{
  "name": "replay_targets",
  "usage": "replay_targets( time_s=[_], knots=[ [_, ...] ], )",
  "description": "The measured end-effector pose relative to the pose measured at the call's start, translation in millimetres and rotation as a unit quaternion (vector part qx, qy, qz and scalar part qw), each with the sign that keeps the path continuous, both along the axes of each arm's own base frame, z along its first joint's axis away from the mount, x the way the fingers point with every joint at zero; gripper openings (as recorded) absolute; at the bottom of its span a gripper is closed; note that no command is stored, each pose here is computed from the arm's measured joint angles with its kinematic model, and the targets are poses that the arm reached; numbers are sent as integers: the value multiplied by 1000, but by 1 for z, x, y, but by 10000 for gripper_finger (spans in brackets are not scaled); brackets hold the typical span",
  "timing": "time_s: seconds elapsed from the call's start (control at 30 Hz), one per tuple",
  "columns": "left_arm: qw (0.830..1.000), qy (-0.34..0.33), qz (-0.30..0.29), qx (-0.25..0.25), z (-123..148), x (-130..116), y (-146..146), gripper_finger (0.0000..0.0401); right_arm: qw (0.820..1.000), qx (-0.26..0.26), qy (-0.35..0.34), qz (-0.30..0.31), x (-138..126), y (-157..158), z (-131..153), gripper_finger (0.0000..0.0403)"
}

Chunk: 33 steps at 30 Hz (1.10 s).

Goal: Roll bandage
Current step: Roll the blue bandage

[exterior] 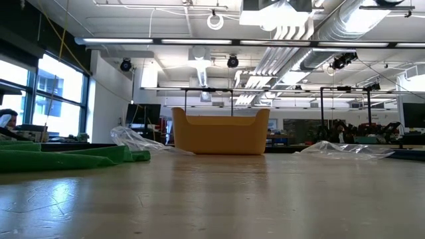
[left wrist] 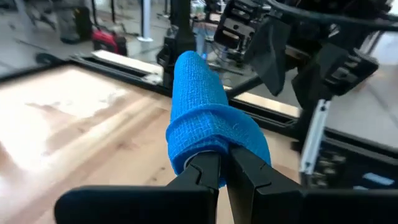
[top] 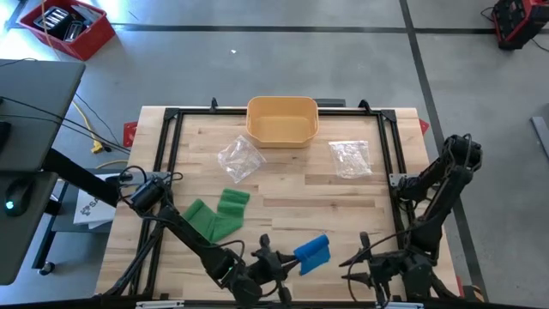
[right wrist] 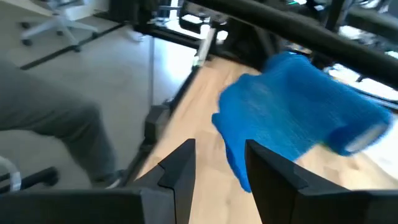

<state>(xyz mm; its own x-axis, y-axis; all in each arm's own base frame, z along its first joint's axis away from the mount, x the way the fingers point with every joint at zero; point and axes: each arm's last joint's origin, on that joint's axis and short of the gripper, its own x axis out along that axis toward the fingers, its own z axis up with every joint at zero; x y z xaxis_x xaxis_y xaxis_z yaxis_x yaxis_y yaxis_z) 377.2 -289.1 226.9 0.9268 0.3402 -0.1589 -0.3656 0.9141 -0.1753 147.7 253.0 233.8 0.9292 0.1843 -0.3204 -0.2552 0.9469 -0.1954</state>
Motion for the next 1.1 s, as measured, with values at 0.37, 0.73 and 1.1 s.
replay_targets(
  time_s=[0.37, 0.73, 1.1],
  knots=[
    [997, 16, -71, 15, 0, -4, -10, 7, 995, 24, -46, -81, 2, -3, 6, 130],
    [997, 15, -72, 25, 1, -4, -10, 8, 981, 129, -31, -138, 22, -15, 5, 130],
    [994, 14, -98, 41, 3, -3, -12, 8, 971, 229, 34, -60, 37, -16, 7, 130]
  ],
)
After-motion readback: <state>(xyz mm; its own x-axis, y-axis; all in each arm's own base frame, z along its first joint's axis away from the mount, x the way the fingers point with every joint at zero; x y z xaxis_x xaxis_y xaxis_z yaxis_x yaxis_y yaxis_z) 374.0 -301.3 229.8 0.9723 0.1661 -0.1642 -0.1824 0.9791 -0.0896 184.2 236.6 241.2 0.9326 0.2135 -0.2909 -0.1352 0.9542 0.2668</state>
